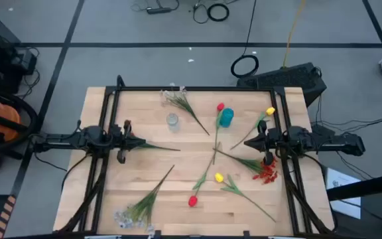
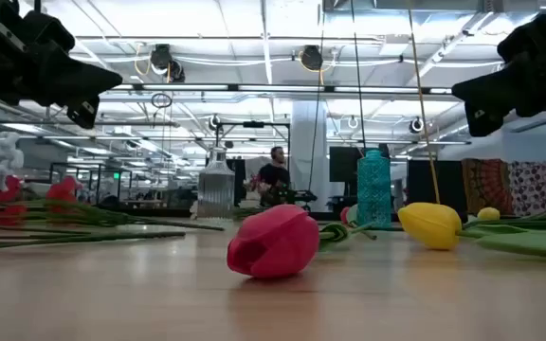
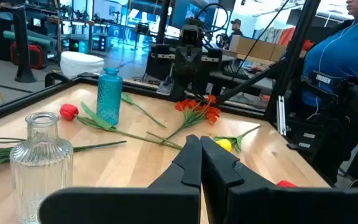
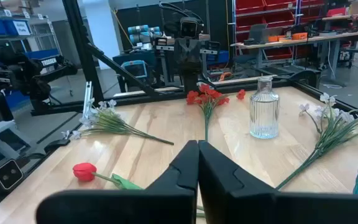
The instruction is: Sort flowers into vase by color
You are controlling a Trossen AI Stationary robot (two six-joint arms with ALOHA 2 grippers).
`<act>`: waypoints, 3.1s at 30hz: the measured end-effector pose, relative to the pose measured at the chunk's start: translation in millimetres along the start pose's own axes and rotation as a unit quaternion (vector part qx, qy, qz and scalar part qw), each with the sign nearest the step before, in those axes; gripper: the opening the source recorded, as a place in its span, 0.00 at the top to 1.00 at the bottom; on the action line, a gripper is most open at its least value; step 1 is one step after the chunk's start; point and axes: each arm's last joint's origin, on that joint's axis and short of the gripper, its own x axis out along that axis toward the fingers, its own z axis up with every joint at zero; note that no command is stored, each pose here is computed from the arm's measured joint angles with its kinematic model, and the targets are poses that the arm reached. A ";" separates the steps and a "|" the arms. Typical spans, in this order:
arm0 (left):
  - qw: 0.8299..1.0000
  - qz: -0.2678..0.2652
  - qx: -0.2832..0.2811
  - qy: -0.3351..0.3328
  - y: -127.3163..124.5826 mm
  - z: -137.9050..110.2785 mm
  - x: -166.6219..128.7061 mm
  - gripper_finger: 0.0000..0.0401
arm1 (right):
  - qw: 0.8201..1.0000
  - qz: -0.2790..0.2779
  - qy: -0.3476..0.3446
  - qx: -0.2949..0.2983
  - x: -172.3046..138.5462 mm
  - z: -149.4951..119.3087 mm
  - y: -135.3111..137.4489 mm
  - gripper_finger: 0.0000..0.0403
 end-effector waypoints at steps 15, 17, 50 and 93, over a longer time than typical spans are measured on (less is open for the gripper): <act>1.000 0.000 0.000 0.000 0.0 0.1 0.0 1.00 | 1.000 0.000 0.000 0.000 0.0 0.0 0.0 1.00; 1.000 0.000 0.000 0.000 0.0 0.1 0.0 1.00 | 1.000 0.000 0.000 0.000 0.0 0.0 0.0 1.00; 1.000 0.000 0.000 0.000 0.0 0.0 0.0 1.00 | 1.000 0.000 0.000 0.000 0.0 0.0 0.0 1.00; 1.000 0.000 0.000 0.000 -0.1 0.1 0.0 1.00 | 0.970 -0.036 0.215 -0.111 104.1 83.5 25.4 1.00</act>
